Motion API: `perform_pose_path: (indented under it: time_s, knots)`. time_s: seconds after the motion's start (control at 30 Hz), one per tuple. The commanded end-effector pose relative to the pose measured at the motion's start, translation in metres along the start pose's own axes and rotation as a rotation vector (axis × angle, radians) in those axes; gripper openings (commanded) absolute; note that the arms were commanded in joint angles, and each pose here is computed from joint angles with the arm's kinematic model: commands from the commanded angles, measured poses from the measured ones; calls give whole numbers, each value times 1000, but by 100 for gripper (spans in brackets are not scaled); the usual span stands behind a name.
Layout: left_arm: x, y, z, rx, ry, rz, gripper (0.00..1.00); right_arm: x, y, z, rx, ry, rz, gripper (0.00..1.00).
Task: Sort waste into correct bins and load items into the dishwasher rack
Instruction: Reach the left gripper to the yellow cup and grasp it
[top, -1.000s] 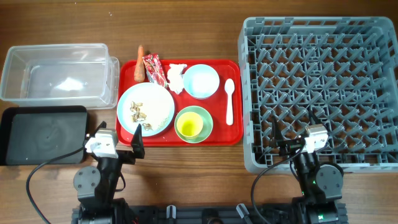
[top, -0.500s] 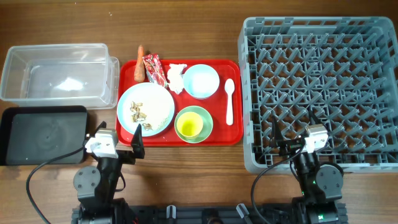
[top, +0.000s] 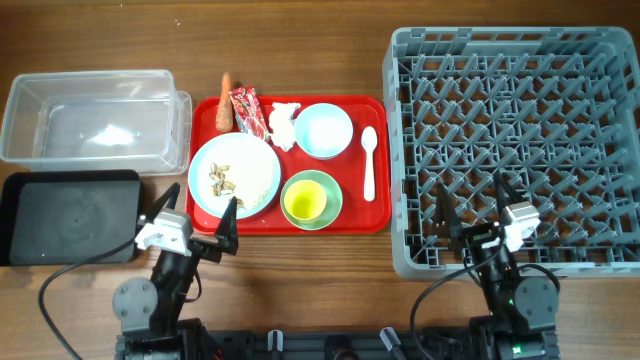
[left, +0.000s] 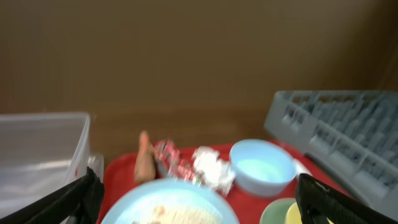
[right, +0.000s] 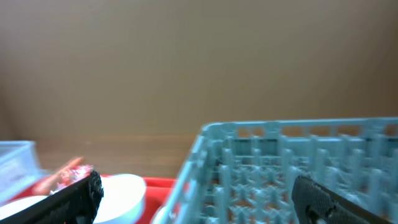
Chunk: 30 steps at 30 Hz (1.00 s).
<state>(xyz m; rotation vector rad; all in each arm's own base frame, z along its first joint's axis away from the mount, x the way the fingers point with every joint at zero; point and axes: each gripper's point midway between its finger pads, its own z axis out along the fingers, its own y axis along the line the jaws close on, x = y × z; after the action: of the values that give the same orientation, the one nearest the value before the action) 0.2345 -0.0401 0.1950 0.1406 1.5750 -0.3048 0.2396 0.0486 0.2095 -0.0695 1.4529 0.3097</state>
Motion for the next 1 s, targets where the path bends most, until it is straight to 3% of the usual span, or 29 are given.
perform_pose_path:
  time_s: [0.0,0.13,0.37,0.53,0.63,0.67,0.7,0.73,0.8,0.97]
  knots:
    - [-57,-21,-10,91,-133,-90,100,-55,35,-8,-165,-78,34,100]
    - [-105,-26,-11,85,-94,-150,100,-97,49,-6,-186,43,86,100]
    - [-131,-39,25,143,400,-409,100,-115,58,36,-159,531,214,100]
    - [-145,-60,42,280,534,-604,100,-108,88,64,-338,715,327,100]
    - [-108,-57,56,215,679,-660,100,-86,92,75,-376,800,381,100]
    - [-83,-54,56,136,775,-655,92,-81,91,78,-371,817,389,100]
    - [-54,-49,53,26,879,-620,77,-77,90,80,-367,828,393,100]
    - [-33,-47,50,-46,960,-572,67,-74,89,82,-365,836,397,100]
    - [-1,-52,48,-138,1085,-468,67,-72,88,83,-348,849,435,100]
    - [56,-69,59,-310,1216,-246,74,-68,88,81,-323,877,476,100]
